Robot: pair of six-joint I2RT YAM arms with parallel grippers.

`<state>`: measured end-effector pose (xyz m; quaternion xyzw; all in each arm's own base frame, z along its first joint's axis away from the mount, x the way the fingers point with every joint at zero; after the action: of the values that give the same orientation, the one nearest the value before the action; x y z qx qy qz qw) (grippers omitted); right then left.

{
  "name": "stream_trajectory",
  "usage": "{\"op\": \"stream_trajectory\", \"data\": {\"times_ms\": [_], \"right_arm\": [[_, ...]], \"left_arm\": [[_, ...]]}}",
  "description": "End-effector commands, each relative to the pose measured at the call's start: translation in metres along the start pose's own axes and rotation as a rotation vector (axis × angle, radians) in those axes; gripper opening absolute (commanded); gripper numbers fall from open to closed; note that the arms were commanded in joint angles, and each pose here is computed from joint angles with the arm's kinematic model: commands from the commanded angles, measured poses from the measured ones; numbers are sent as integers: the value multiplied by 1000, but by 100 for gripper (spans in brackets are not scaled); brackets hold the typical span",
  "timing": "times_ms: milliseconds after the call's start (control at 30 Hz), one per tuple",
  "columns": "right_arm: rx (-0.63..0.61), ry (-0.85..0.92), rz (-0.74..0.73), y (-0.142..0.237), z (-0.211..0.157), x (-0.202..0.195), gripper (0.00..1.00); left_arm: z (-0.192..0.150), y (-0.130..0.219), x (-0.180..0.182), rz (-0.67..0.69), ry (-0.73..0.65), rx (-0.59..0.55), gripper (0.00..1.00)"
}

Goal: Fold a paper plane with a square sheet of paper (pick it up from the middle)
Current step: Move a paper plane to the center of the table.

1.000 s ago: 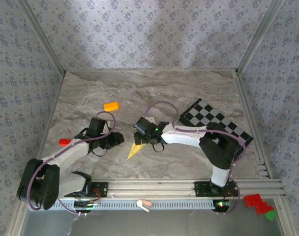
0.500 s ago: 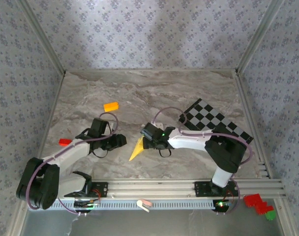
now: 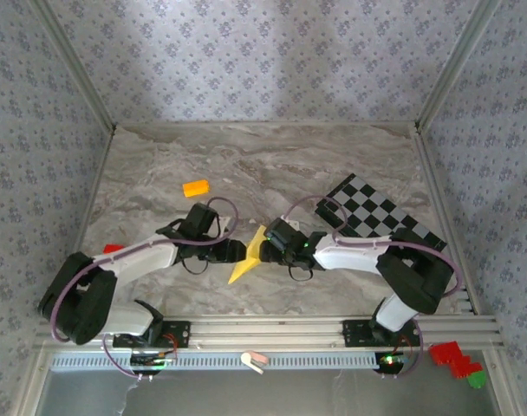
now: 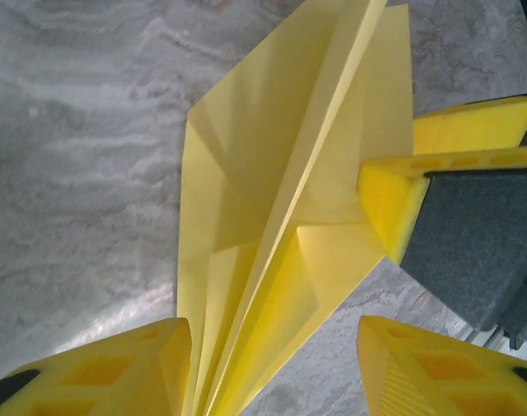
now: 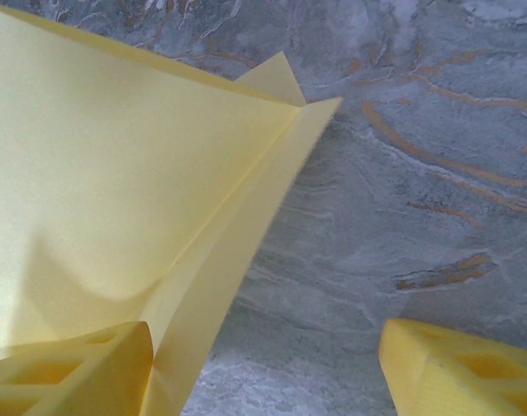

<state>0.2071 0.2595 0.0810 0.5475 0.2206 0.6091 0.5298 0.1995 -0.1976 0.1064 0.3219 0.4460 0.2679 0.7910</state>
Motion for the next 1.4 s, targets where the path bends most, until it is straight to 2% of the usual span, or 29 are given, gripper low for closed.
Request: {"op": "stream_trajectory", "data": {"times_ms": [0,300,500,733,833,967,1167,1367], "right_arm": [[30,-33,8,-8,-5,-10,70],[42,-41,11,-10,-5,-18,65],[37,-40,10,-7,-3,-21,64],[30,-43,4,-5,-3,-26,64],[33,-42,10,-5,-1,-26,64],[31,-20,64,6,6,-19,68],[-48,28,269,48,31,0,79],[-123,32,293,77,55,-9,81]], "left_arm": [[17,-2,-8,-26,-71,-29,52],[42,-20,-15,-26,-154,-4,42],[48,-37,-10,-7,-176,53,36],[49,-53,-13,-35,-180,96,22],[50,-55,-12,-22,-166,105,10],[55,-43,-8,79,-138,84,0],[61,3,5,376,-94,7,0],[68,45,26,650,-68,-42,0]]}}
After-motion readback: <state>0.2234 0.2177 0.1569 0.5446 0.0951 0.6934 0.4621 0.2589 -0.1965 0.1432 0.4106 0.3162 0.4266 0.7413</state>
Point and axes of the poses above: each hand's point on the last joint's axis, 136 mm out from that joint toward the fingers, its own y axis back along the fingers, its own x axis along the line the jaws close on, z = x × y, the point moved 6 cm from there along y, back along the fingers, and after that the axes turned 13 degrees about -y, right-handed, at the moved point
